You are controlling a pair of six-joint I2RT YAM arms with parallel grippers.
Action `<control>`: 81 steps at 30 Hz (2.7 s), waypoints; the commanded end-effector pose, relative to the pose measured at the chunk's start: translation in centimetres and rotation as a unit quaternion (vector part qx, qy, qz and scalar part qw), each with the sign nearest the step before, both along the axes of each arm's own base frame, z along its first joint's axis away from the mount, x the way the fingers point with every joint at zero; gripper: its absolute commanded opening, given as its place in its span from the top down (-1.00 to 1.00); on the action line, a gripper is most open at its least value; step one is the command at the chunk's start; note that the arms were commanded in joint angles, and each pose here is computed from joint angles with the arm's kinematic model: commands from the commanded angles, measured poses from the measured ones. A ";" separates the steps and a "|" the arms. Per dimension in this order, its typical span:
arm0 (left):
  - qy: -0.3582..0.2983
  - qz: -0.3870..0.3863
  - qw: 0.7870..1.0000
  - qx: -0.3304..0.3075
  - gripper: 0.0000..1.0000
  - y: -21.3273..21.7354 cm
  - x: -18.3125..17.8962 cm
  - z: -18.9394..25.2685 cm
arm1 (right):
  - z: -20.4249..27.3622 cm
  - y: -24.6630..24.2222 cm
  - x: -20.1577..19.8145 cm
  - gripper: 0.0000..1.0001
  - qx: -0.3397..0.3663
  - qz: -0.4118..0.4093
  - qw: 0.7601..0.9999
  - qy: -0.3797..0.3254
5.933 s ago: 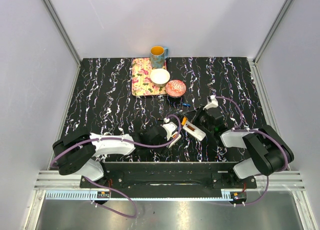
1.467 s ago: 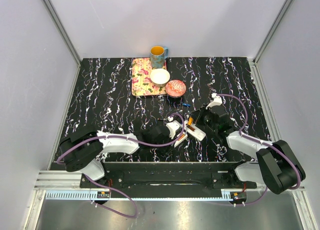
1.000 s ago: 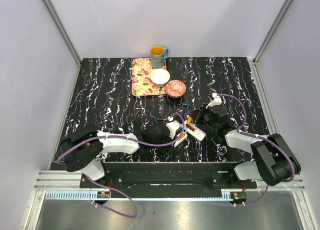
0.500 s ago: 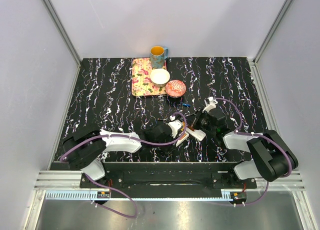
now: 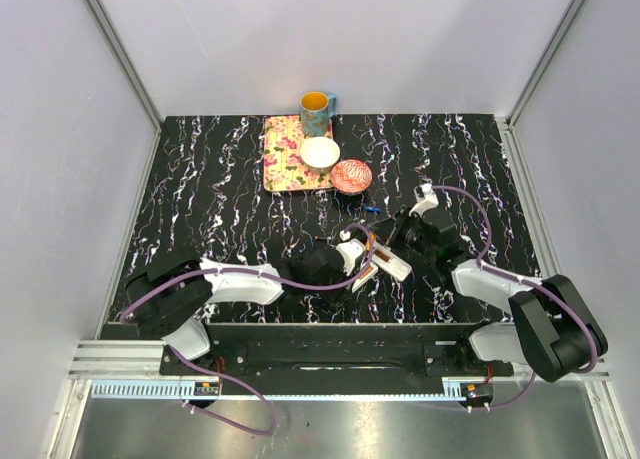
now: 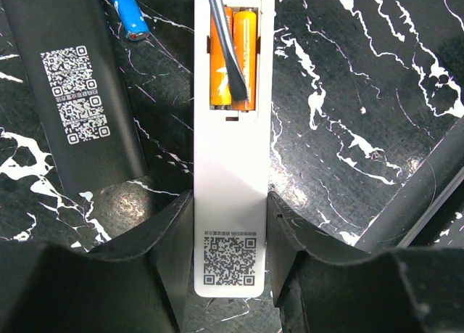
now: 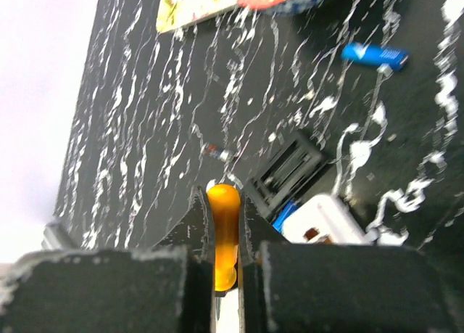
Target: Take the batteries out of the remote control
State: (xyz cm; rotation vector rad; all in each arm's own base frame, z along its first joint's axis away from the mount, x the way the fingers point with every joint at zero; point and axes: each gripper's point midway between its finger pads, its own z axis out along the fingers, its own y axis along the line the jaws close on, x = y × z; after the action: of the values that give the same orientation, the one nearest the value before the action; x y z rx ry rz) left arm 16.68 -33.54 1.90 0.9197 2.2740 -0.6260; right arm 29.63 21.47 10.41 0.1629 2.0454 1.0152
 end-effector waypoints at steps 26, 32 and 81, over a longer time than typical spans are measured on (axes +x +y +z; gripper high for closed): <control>0.009 0.094 0.977 0.192 1.00 8.2 -1.4 -2.9 | 2.5 0.1 2.6 1.00 -0.039 0.057 0.974 -0.215; 0.011 0.090 0.978 0.188 1.00 8.0 -1.4 -3.0 | 2.7 0.2 2.1 1.00 -0.025 0.061 0.974 -0.216; 0.040 0.084 0.983 0.161 1.00 6.9 -1.2 -4.1 | 1.8 2.8 -3.0 1.00 0.053 0.061 0.995 -0.061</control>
State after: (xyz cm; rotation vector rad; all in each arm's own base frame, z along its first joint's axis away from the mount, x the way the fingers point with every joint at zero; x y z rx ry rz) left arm 16.48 -31.08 1.59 0.8046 2.4019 -0.4220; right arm 25.66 24.40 10.54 0.0637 1.9528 1.2419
